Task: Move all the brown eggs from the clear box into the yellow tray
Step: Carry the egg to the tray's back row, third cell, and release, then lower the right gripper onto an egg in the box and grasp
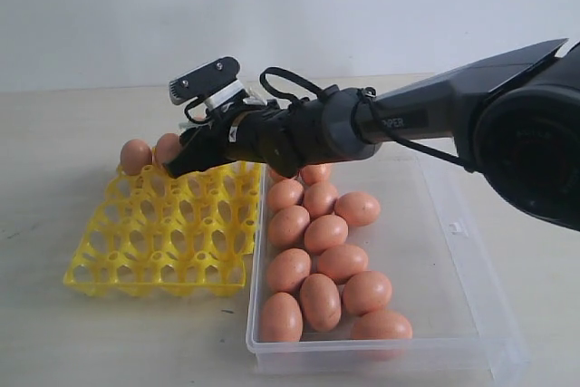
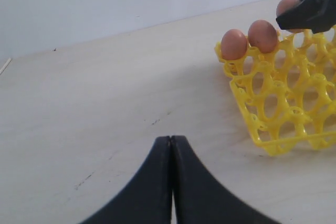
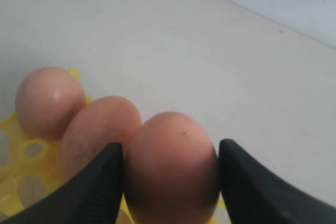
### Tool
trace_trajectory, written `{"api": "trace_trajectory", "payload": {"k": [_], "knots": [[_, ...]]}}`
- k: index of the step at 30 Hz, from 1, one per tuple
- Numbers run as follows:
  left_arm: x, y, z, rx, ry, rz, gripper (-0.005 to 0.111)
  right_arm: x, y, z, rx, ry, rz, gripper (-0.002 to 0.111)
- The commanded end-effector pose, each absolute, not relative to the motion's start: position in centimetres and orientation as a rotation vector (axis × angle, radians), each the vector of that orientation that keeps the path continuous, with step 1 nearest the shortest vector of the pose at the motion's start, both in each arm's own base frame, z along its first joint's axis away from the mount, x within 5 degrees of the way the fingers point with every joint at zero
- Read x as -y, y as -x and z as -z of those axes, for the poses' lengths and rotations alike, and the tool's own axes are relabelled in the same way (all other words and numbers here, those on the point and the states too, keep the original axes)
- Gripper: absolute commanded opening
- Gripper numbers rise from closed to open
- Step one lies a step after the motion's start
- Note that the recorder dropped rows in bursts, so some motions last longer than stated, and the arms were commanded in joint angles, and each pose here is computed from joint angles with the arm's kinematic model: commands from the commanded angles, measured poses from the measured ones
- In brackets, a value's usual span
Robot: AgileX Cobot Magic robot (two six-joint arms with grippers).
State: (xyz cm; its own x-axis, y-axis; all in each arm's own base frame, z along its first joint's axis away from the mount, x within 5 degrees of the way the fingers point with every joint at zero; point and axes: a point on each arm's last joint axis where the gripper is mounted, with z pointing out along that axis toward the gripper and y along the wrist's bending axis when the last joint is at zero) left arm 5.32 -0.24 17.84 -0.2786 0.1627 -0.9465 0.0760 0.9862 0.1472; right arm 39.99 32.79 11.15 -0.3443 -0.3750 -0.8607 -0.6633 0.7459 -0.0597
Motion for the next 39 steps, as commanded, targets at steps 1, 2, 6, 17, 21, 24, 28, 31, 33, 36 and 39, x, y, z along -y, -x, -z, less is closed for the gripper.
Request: {"api": "trace_trajectory", "payload": {"k": [1, 2, 6, 17, 21, 24, 28, 31, 33, 36, 39], "knots": [[0.3, -5.3, -18.1, -1.837, -0.16, -0.076, 0.0, -33.0, -40.2, -12.8, -1.935, 0.779, -0.381, 0.065], [0.3, -5.3, -18.1, -1.837, -0.16, -0.076, 0.0, -33.0, -40.1, -12.7, -1.939, 0.78, -0.38, 0.068], [0.3, -5.3, -18.1, -1.837, -0.16, -0.076, 0.0, -32.8, -40.0, -12.8, -1.969, 0.791, -0.37, 0.073], [0.3, -5.3, -18.1, -1.837, -0.16, -0.076, 0.0, -27.2, -35.9, -22.9, -2.384, 0.919, -0.057, 0.057], [0.3, -5.3, -18.1, -1.837, -0.16, -0.076, 0.0, -22.9, -34.0, -22.8, -2.674, 0.705, 0.125, 0.057], [0.3, -5.3, -18.1, -1.837, -0.16, -0.076, 0.0, -20.8, -32.8, -22.0, -2.782, 0.548, 0.148, 0.057], [0.3, -5.3, -18.1, -1.837, -0.16, -0.076, 0.0, -19.3, -31.8, -20.0, -2.847, 0.414, 0.158, 0.06], [0.3, -5.3, -18.1, -1.837, -0.16, -0.076, 0.0, -19.4, -31.9, -18.9, -2.804, 0.455, 0.114, 0.064], [0.3, -5.3, -18.1, -1.837, -0.16, -0.076, 0.0, -19.8, -32.3, -18.8, -2.736, 0.581, 0.085, 0.065], [0.3, -5.3, -18.1, -1.837, -0.16, -0.076, 0.0, -20.1, -32.6, -18.3, -2.662, 0.796, 0.101, 0.065], [0.3, -5.3, -18.1, -1.837, -0.16, -0.076, 0.0, -19.8, -32.8, -17.8, -2.623, 0.98, 0.151, 0.065]]}}
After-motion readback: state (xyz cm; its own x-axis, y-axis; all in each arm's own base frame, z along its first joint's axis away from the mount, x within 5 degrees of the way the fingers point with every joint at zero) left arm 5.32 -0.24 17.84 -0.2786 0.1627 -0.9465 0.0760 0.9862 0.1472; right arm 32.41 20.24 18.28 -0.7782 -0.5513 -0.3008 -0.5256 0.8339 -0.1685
